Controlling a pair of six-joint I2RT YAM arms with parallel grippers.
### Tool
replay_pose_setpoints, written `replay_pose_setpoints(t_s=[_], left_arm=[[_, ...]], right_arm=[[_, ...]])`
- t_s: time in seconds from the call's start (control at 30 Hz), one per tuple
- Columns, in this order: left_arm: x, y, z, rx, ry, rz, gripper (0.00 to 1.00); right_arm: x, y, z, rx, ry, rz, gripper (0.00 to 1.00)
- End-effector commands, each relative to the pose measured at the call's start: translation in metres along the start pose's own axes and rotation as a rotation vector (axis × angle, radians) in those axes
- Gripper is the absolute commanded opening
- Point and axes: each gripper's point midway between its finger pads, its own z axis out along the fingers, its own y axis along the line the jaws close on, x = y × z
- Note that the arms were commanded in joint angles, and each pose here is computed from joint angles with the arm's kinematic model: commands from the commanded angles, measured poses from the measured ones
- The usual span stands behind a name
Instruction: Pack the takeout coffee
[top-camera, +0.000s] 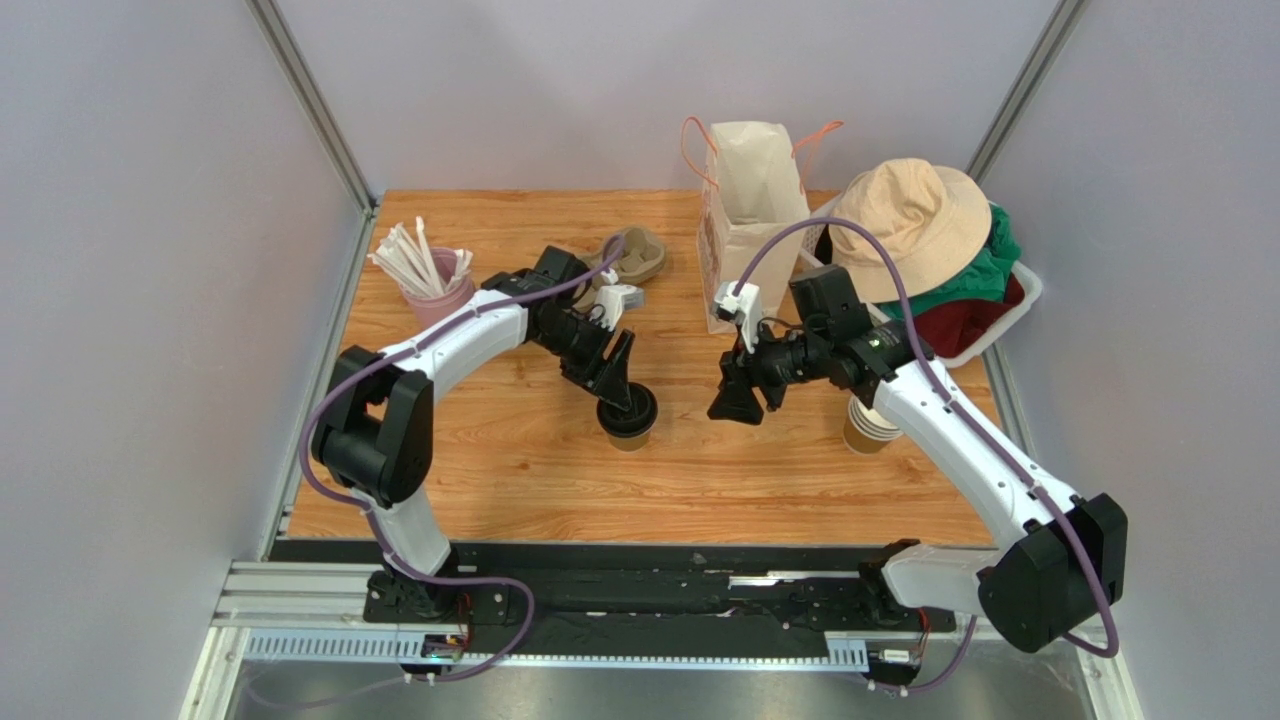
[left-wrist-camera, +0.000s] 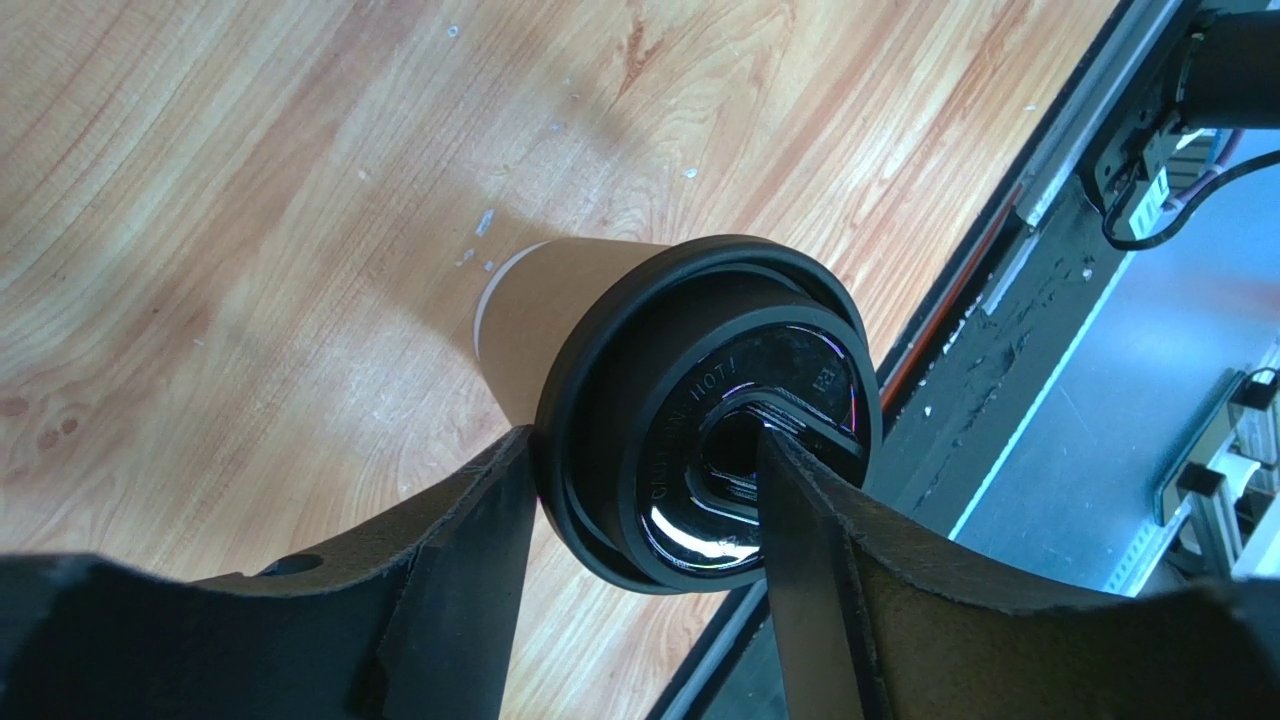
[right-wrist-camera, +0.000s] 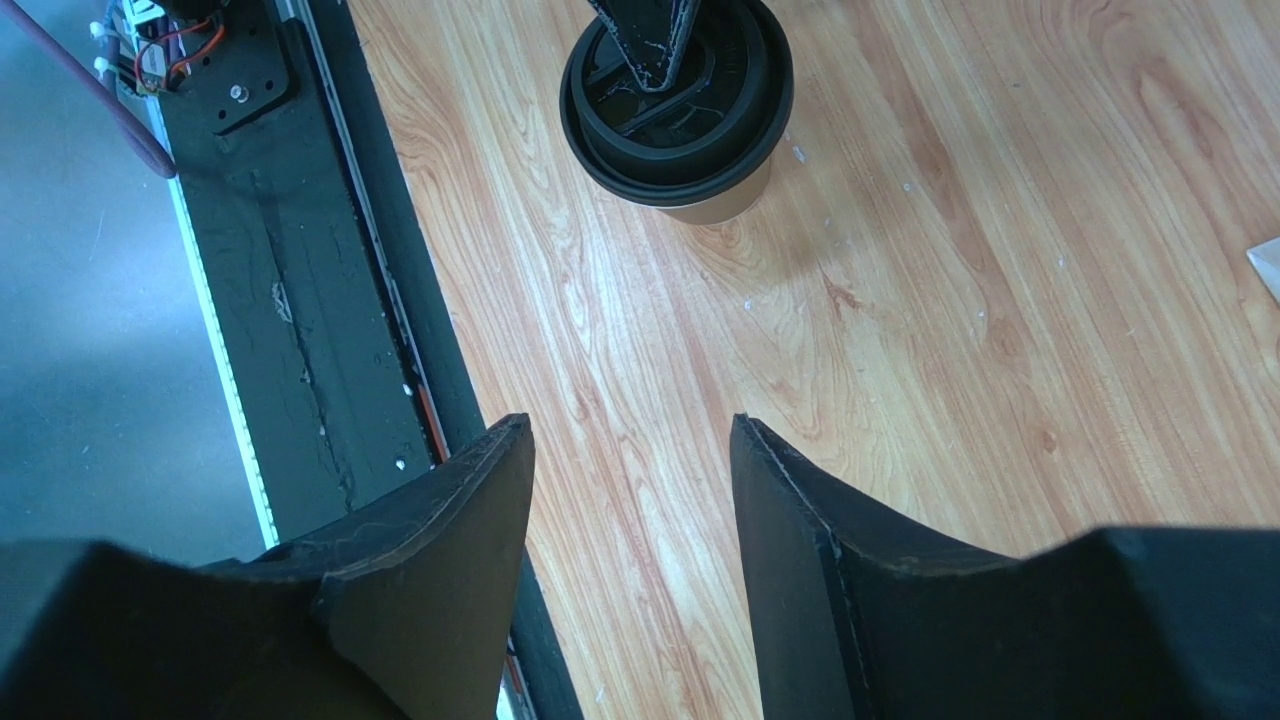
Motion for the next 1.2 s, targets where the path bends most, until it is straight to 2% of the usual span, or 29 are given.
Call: replay_pose_setpoints(t_s=[0.0,0.3,0.5,0.8,1.17], left_arm=[[0.01,0.02,0.01,-0.1,0.041,0.025,0.62],[0.022,0.03,0.017,-0.16,0.078,0.02,0.6],[0.027,0.041,0.024,-0.22,0.114,0.024,0.59],[0.031,0.049,0.029,-0.281,0.148,0.035,0.56],[0.032,0.052,0.027,-0.305,0.163,0.055,0.56]], right_arm=[[-0.006,-0.003,0.011,-0.021,-0.037,0.043,0.54],[0.001,-0.016,0.043,-0.08,0.005,0.242,0.53],[0.014,-0.024,0.072,-0.159,0.072,0.38,0.48],[0.011,-0.028,0.097,-0.269,0.07,0.494,0.45],[0.013,-0.039,0.114,-0.256,0.058,0.576,0.42]])
